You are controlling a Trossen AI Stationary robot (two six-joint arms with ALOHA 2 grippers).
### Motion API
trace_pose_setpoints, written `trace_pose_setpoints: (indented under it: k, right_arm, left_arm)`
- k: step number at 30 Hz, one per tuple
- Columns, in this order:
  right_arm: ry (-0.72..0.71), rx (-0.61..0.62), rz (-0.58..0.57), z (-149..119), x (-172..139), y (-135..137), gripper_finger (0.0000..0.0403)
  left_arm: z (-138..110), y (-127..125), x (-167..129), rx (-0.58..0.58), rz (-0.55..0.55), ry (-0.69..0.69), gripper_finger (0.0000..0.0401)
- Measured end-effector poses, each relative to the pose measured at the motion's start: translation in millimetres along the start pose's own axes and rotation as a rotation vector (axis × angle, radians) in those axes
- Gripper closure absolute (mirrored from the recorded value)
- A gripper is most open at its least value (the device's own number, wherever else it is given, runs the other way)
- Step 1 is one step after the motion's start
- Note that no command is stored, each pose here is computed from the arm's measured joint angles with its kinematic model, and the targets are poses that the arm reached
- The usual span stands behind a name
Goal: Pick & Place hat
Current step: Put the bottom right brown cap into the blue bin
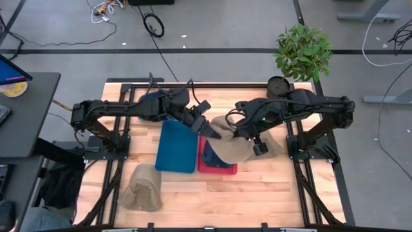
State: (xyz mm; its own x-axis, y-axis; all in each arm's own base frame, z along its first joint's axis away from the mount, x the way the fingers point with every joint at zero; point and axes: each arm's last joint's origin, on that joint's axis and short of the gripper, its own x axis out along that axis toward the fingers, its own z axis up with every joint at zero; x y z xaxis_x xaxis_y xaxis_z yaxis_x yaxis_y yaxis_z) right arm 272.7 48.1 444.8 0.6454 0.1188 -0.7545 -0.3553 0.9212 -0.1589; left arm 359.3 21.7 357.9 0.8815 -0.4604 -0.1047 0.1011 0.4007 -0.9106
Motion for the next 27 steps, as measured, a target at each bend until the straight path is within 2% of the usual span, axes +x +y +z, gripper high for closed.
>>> trace_pose_setpoints:
  k: [4, 9, 10, 16, 20, 27]
  right_arm:
    - [0.016, -0.002, 0.008, 1, 5, 2, 0.0403]
    - [0.025, 0.037, -0.036, 1, 7, 0, 0.0399]
    - [0.021, 0.040, -0.038, 2, 7, 0, 0.0396]
    - [-0.014, 0.073, -0.044, 5, 7, -1, 0.0381]
    - [-0.040, 0.167, -0.004, 7, 7, -2, 0.0367]
    - [-0.035, 0.278, -0.004, 4, 5, -8, 0.0290]
  left_arm:
    - [6, 3, -4, 0.000, 0.011, -0.023, 0.0216]
    - [5, 2, -4, 0.080, -0.012, 0.013, 0.0368]
    - [4, 2, -4, 0.092, -0.019, 0.025, 0.0380]
    - [2, 0, -3, 0.132, -0.044, 0.064, 0.0386]
    - [2, -4, -13, 0.139, -0.017, 0.068, 0.0386]
    - [-11, -2, -51, 0.162, 0.268, 0.100, 0.0387]
